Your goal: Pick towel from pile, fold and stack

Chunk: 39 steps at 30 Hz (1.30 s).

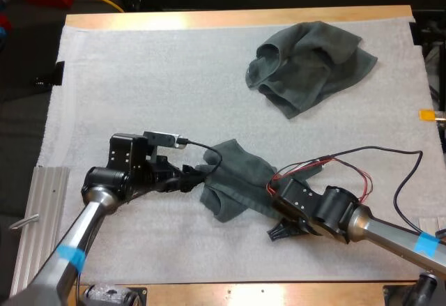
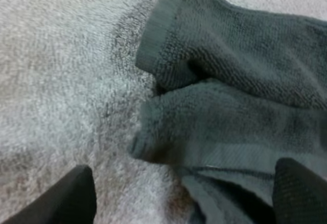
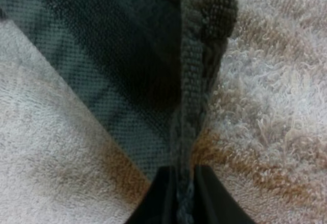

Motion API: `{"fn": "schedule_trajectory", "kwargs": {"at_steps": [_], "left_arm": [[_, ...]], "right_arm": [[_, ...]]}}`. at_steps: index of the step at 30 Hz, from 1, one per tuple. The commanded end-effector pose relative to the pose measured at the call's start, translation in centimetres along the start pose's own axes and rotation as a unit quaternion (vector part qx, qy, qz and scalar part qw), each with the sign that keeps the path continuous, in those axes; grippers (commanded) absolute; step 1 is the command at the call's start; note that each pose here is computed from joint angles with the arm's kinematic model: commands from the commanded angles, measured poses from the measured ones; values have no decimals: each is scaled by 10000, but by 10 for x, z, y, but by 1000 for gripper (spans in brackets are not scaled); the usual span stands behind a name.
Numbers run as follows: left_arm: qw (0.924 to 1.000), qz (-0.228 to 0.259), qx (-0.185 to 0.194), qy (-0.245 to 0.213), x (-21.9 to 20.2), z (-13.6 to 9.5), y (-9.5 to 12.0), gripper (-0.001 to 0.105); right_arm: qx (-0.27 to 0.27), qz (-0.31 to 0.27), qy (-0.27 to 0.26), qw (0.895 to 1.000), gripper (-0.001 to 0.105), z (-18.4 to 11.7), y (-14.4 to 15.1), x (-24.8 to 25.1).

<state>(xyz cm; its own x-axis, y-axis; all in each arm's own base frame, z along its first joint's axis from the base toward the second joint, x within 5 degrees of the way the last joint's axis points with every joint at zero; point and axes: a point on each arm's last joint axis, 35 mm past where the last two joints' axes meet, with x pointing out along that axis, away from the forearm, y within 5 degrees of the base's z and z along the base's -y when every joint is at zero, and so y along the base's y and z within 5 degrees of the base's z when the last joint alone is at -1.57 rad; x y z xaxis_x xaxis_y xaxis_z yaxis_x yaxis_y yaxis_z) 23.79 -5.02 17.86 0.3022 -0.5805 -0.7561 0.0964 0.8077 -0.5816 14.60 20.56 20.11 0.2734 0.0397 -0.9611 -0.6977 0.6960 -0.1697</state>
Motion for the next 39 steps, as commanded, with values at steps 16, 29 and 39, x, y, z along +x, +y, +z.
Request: {"fn": "schedule_trajectory", "kwargs": {"at_steps": [16, 29, 39], "left_arm": [[9956, -782, -273, 441, 38, 4, 18, 69], [9957, -779, -262, 420, 39, 5, 18, 37], [9944, -927, -251, 443, 37, 5, 16, 18]], "right_arm": [[132, -79, 26, 9999, 2, -1, -1, -1], [132, -79, 26, 9999, 2, -1, -1, -1], [132, -79, 26, 9999, 2, -1, -1, -1]]}}
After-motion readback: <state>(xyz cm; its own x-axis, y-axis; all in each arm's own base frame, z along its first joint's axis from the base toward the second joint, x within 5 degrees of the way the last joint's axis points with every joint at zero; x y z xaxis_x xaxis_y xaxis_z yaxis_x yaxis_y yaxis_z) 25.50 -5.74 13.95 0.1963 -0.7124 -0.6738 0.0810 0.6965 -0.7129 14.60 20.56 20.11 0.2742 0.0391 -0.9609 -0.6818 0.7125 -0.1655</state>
